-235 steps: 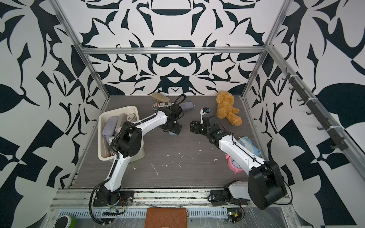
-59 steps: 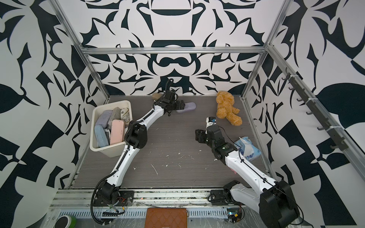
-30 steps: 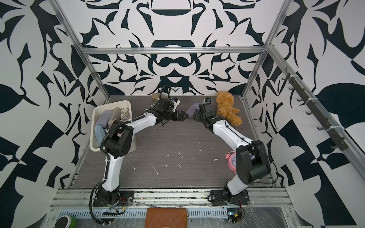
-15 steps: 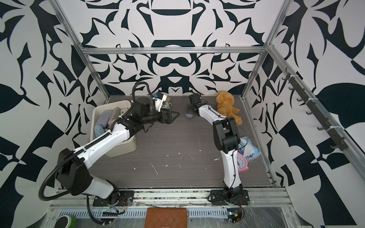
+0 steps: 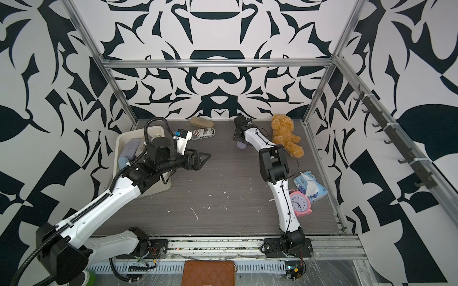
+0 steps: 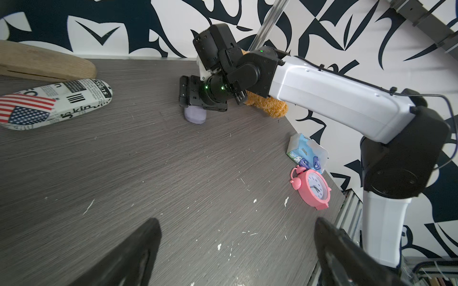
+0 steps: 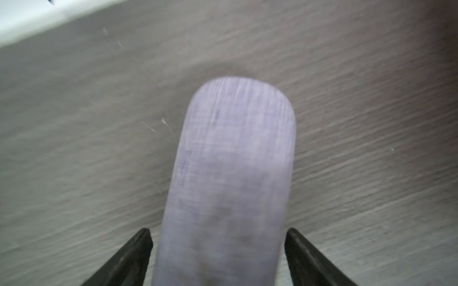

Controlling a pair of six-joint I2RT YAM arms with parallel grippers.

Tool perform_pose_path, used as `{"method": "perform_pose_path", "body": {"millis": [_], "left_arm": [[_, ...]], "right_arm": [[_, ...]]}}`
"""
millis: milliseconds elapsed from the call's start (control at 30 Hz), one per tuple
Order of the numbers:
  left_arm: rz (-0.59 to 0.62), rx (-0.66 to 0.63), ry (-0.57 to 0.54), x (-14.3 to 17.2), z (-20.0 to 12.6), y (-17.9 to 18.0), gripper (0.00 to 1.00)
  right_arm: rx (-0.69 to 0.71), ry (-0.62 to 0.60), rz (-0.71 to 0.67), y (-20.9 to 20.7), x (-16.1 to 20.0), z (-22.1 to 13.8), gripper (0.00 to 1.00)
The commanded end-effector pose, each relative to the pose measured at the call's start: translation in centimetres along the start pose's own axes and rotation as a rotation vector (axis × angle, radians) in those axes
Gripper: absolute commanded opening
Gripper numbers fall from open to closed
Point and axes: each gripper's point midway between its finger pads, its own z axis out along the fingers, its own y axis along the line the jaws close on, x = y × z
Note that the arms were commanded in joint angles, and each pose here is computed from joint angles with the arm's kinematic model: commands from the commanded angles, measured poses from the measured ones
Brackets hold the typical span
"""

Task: Put the glasses cases into the storage boxes
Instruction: Pick up the glasses case at the center of the board, then place the glasses case in the storage box.

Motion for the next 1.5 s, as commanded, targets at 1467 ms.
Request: {"method": "perform_pose_path", "body": {"millis": [1467], "left_arm": [[-0.616,-0.911,-0.502,-3.2,-26.7,17.8,0.99]], "right_arm": [[-1.138,-0.433,-0.852,37.0,23.3,-39.6,0.61]]}}
